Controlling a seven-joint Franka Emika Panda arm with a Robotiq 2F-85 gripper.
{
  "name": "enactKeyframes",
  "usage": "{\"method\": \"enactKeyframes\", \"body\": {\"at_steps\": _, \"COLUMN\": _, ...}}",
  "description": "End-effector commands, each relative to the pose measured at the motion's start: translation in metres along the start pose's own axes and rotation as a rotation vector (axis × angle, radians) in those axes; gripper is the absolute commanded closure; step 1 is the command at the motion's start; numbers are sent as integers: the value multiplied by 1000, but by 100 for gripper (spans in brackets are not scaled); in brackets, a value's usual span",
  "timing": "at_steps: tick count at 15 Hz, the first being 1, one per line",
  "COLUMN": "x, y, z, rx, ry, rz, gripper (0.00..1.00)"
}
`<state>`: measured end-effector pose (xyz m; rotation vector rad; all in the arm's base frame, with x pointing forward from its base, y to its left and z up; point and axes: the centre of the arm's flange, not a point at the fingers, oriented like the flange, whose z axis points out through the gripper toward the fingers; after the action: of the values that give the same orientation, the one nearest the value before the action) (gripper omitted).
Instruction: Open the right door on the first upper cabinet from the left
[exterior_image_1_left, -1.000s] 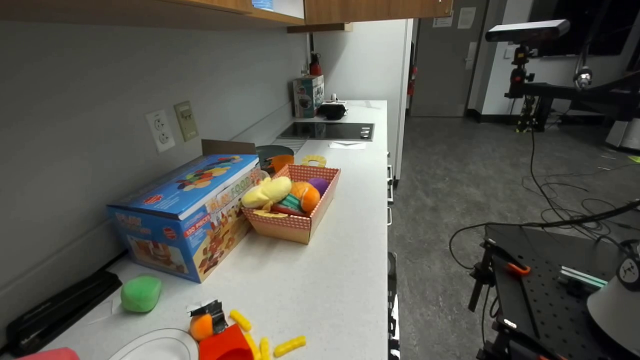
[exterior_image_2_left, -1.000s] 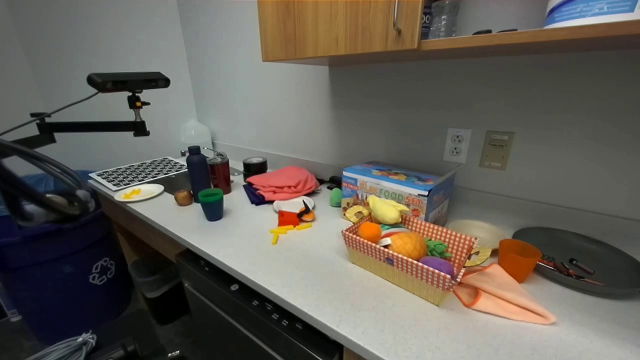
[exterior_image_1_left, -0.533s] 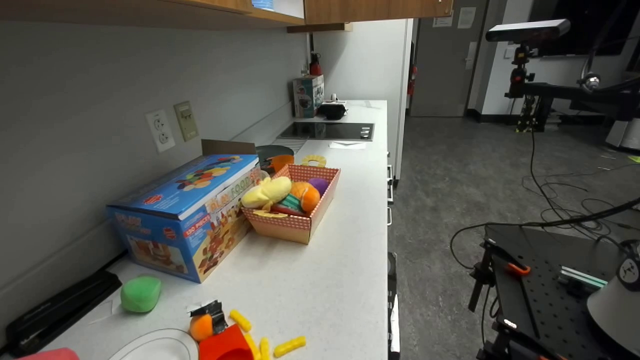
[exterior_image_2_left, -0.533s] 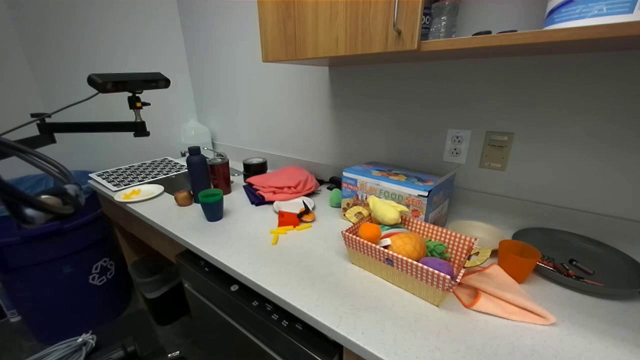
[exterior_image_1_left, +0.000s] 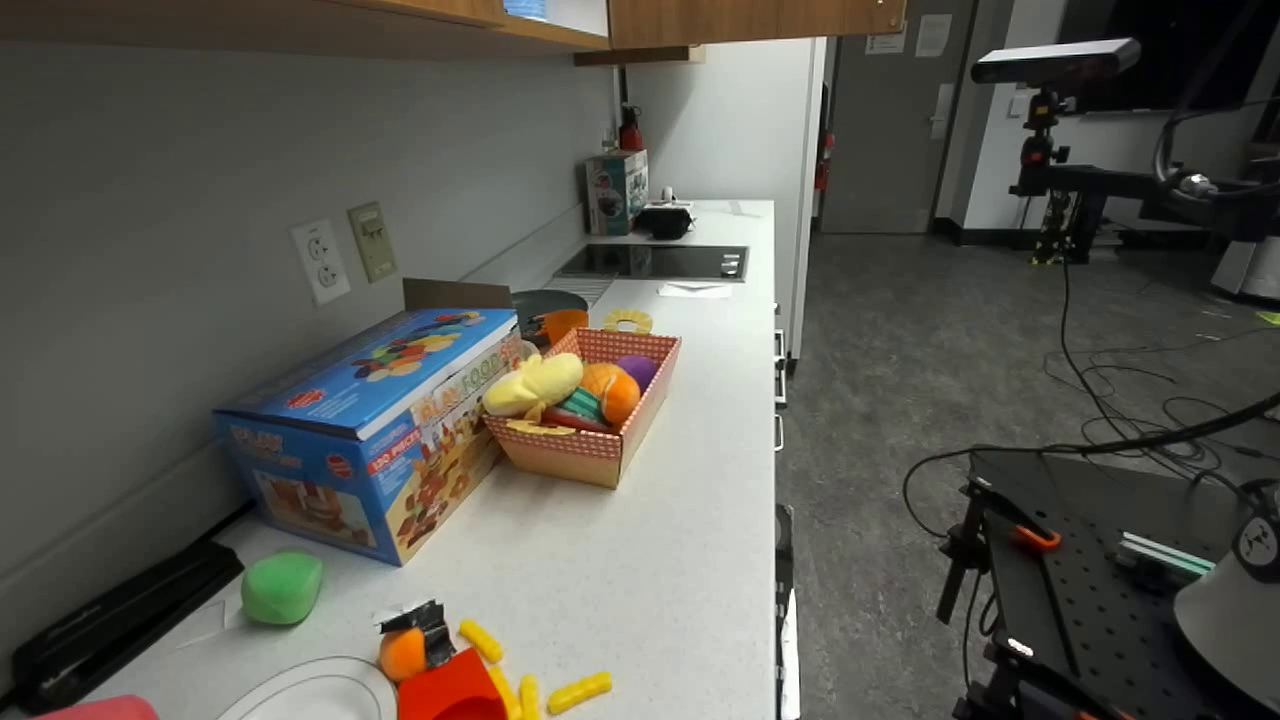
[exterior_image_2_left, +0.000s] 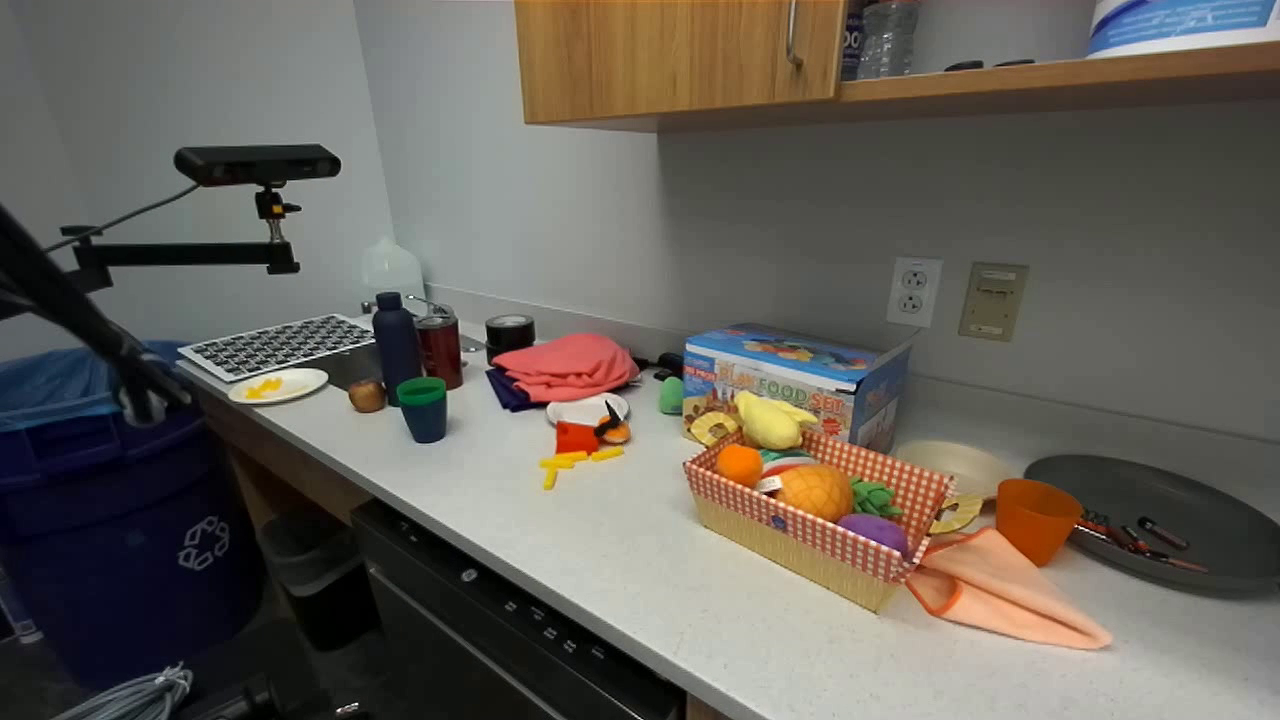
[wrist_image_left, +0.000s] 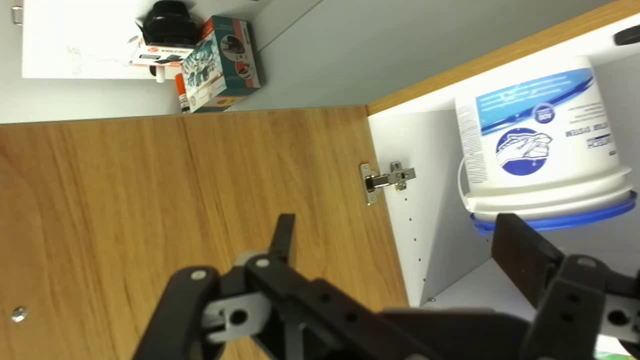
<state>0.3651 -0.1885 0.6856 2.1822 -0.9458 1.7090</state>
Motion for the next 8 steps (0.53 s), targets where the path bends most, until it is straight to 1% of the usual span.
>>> {"method": "enactKeyframes", "body": {"at_steps": 1, "x": 3, "y": -6, "z": -25, "rx": 85, "ry": -40, "rz": -8, "gripper": 0}}
{"method": "enactKeyframes", "body": {"at_steps": 3, "x": 3, "y": -18, "z": -38, "rx": 101, "ry": -55, "rz": -12, "gripper": 0}}
{"method": "enactKeyframes", "body": {"at_steps": 4, "x": -1, "y": -18, "z": -13, "rx": 78, "ry": -42, "rz": -2, "gripper": 0}}
{"method": "enactKeyframes", "body": {"at_steps": 6, "x": 0, "y": -26, "z": -22, "rx": 98, "ry": -46, "rz": -10, "gripper": 0}}
{"method": "enactKeyframes", "body": {"at_steps": 8, "x": -1, "y": -26, "z": -25, "rx": 100, "ry": -48, "rz": -10, "gripper": 0}}
